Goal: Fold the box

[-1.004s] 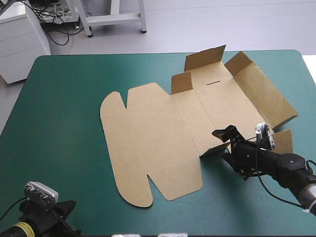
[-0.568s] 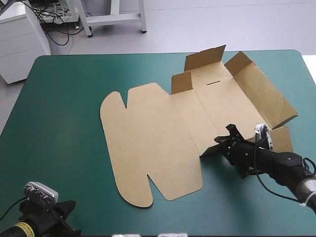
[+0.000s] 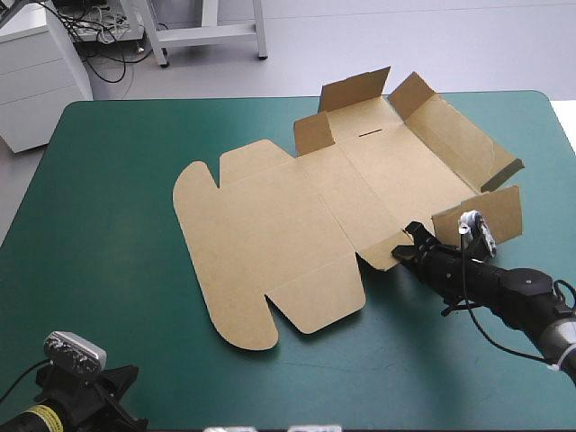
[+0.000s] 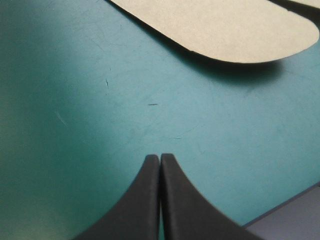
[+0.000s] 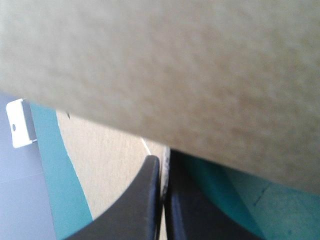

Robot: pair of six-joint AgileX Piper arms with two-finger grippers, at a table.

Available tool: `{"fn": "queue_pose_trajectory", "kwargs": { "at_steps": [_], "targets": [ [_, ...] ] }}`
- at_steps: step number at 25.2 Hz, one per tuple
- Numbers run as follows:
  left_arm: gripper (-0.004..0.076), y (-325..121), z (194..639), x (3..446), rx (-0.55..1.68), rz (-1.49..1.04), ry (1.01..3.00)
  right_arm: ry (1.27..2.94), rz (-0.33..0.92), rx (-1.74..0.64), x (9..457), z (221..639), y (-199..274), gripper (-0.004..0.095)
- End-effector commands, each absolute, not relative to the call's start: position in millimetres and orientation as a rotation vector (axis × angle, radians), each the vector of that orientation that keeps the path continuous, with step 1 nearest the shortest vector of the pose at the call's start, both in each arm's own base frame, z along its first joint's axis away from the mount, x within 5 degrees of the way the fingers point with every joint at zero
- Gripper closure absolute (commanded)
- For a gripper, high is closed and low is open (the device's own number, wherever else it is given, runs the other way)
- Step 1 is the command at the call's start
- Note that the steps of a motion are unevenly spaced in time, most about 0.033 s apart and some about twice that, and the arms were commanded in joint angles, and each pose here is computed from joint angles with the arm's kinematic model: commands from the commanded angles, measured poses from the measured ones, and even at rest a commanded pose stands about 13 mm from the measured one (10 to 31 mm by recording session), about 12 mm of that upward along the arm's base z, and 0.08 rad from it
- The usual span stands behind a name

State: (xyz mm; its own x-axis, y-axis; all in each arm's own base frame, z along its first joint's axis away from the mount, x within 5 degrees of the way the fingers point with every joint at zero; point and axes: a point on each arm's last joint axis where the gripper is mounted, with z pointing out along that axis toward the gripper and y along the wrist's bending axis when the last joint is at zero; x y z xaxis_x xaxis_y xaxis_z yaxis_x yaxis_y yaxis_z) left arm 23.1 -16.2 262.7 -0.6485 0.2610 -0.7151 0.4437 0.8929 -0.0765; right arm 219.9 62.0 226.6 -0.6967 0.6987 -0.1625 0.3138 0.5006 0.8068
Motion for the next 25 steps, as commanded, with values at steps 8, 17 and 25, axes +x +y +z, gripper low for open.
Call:
{"fn": "queue_pose_trajectory", "kwargs": {
  "at_steps": [8,17,25],
  "targets": [
    [0.0756,-20,273,27,0.478,-0.364,2.248,2.386,0.615,0.055,256,335,57,0.0924],
    [0.0756,-20,273,27,0.478,-0.364,2.248,2.487,0.476,-0.232,287,381,58,0.0924],
    [0.0756,-20,273,27,0.478,-0.364,2.248,2.501,0.344,-0.585,311,402,63,0.0926]
  ]
}}
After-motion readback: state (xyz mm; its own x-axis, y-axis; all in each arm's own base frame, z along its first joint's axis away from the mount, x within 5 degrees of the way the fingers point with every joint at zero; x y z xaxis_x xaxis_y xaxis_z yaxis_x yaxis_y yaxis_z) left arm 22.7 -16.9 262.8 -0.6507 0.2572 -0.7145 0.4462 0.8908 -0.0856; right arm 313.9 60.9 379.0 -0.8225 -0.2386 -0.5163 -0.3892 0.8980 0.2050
